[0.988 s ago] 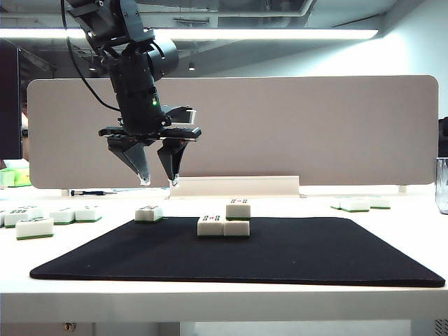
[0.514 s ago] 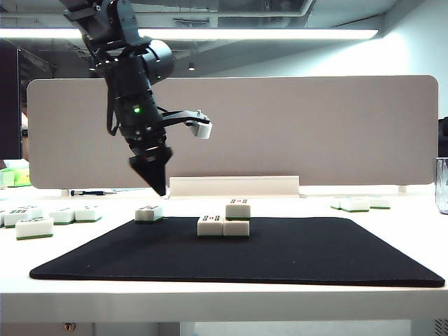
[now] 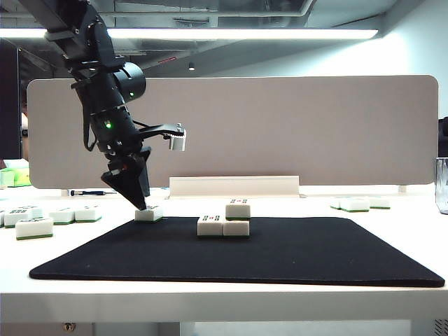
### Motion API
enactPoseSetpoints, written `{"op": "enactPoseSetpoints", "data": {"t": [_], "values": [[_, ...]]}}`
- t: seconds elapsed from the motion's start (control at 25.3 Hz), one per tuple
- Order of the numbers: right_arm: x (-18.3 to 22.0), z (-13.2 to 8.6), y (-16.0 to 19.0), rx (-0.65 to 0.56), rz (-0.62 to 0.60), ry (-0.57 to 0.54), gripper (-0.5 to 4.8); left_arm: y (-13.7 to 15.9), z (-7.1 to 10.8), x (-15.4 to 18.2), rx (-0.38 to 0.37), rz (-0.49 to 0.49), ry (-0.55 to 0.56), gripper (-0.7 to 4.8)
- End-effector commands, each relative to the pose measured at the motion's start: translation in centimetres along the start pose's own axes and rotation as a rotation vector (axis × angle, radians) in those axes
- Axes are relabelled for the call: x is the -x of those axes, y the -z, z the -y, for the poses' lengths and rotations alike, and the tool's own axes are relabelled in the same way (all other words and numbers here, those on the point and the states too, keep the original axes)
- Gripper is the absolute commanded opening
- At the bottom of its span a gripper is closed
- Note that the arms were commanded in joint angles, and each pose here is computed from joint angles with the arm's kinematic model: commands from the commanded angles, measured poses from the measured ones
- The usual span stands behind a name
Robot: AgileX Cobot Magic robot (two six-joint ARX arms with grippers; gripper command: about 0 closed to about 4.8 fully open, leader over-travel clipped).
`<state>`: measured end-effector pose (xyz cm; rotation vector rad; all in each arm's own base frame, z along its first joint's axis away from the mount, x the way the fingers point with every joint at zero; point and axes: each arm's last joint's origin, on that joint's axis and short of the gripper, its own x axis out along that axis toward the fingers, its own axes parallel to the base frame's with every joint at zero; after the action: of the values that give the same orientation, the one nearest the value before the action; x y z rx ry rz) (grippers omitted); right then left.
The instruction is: Arrange four mahjong tiles into a neat stack, creating two layers of paired tiles.
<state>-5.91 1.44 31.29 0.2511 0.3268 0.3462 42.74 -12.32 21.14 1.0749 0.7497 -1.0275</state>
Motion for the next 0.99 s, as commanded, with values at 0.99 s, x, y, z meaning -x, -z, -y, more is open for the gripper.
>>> {"op": "enactPoseSetpoints", "data": {"t": [0.99], "values": [[0.02, 0.03, 0.18, 0.008, 0.010, -0.004, -0.01, 0.11, 0.16, -1.48, -0.033, 0.072, 0.052, 2.02]]}}
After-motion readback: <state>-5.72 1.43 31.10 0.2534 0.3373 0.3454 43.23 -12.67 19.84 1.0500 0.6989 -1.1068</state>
